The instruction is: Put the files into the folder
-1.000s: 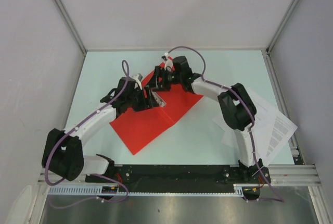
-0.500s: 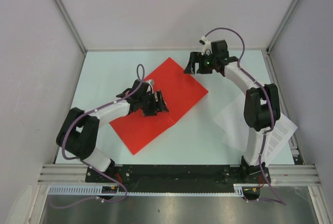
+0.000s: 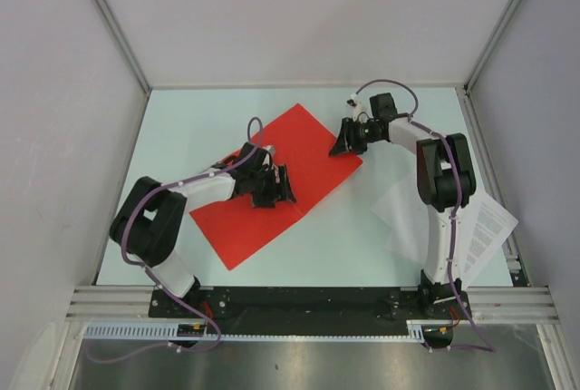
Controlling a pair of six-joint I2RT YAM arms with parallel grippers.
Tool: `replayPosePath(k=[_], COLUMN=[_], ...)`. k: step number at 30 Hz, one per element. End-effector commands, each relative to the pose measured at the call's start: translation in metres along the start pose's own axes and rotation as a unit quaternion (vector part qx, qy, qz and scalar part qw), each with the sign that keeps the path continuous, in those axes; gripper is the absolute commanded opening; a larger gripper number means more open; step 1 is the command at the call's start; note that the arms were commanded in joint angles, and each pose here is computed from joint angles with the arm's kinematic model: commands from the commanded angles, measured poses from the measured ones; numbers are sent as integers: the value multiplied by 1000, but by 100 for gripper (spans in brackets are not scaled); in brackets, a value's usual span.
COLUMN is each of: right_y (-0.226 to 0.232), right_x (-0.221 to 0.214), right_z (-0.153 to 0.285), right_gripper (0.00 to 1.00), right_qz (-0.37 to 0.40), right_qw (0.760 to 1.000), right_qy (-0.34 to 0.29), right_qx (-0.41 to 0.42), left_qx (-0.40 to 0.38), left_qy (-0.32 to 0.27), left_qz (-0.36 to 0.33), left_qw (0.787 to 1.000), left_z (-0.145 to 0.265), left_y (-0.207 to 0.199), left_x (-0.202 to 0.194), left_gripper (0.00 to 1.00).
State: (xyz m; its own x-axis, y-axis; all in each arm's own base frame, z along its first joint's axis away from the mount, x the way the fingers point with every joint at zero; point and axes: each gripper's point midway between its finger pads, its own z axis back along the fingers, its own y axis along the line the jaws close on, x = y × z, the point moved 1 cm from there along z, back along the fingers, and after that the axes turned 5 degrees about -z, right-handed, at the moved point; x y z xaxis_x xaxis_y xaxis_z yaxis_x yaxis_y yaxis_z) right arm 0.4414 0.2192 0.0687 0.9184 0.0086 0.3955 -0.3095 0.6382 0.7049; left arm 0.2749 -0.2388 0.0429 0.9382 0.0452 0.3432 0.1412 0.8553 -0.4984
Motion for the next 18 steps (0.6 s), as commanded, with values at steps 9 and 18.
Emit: replayPosePath(k=[9,18], right_y=[30,68], right_x=[-33,-70], right_z=[29,7], right_gripper=[0,15], right_qz=[-150,-150], right_qw=[983,981], right_qy=[-104,-115], right_qx=[-19,-32], left_qx=[20,-20], left_qy=[-86,-95], left_qz=[-67,-85], left_qw=[994,992], left_z=[54,66], left_y=[-20,-39], left_x=[42,46], left_gripper=[79,80])
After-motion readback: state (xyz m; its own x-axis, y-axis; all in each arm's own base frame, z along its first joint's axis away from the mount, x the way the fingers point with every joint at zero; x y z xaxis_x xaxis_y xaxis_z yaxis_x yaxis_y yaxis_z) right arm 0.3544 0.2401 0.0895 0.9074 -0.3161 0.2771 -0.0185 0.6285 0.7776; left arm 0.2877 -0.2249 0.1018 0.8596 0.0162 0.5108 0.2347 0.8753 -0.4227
